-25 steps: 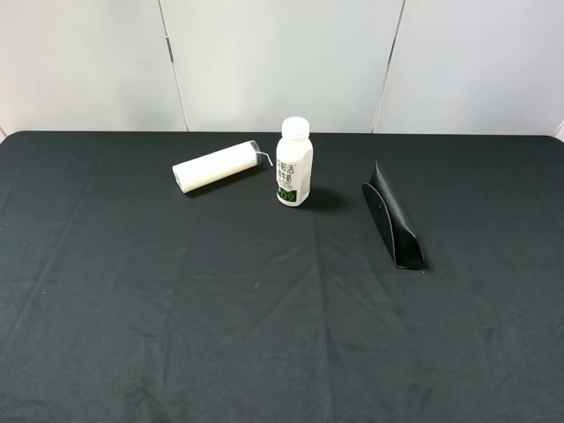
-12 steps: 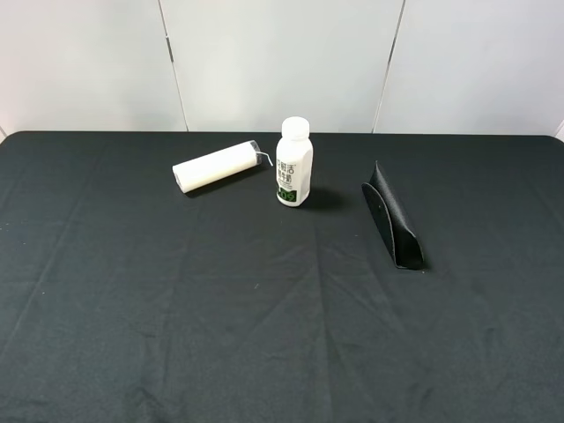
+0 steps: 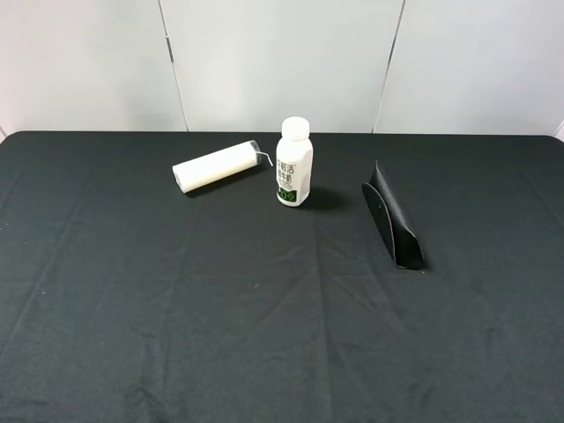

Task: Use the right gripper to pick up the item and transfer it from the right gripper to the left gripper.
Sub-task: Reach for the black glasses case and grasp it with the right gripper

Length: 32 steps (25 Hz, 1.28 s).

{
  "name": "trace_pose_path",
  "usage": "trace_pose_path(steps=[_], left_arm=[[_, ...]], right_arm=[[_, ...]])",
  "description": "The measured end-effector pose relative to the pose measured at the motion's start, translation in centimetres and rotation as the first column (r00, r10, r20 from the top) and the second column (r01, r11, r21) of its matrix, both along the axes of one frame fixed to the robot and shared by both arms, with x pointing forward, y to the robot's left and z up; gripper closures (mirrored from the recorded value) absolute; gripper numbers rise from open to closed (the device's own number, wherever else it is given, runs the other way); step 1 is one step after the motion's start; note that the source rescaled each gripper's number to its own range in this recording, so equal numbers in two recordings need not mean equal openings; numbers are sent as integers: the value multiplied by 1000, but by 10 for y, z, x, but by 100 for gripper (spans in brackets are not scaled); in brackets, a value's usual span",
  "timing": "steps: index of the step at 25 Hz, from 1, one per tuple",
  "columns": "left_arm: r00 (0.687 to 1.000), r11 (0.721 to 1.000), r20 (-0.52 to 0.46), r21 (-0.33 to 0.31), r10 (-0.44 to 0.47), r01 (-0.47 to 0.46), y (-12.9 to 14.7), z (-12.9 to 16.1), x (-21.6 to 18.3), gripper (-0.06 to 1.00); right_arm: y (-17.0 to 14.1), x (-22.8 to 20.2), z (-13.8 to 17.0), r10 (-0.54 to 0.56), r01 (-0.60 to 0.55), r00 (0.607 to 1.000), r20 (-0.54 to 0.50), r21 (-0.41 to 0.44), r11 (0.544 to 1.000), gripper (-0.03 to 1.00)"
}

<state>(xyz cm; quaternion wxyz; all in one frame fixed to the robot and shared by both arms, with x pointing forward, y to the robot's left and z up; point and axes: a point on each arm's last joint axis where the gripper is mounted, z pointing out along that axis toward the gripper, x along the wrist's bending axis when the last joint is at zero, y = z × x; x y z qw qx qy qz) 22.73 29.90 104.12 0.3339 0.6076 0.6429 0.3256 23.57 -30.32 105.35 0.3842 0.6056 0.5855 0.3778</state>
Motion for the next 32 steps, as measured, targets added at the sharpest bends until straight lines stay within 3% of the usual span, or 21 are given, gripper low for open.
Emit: trace_pose_path(steps=[12,17,26,32], left_arm=[[1000,1000,1,0,0,0,0,0,0,-6],[1000,1000,1,0,0,0,0,0,0,-6],[1000,1000,1,0,0,0,0,0,0,-6],[1000,1000,1,0,0,0,0,0,0,-6]], right_arm=[[0,0,0,0,0,1000,0,0,1000,-3],[1,7,22,6,-7,1000,-15,-6,1000,-3],[2,90,91,22,-34,976,-215,-53,998,-3],[14,162,104,89,-132,933,-349,-100,986,-3]])
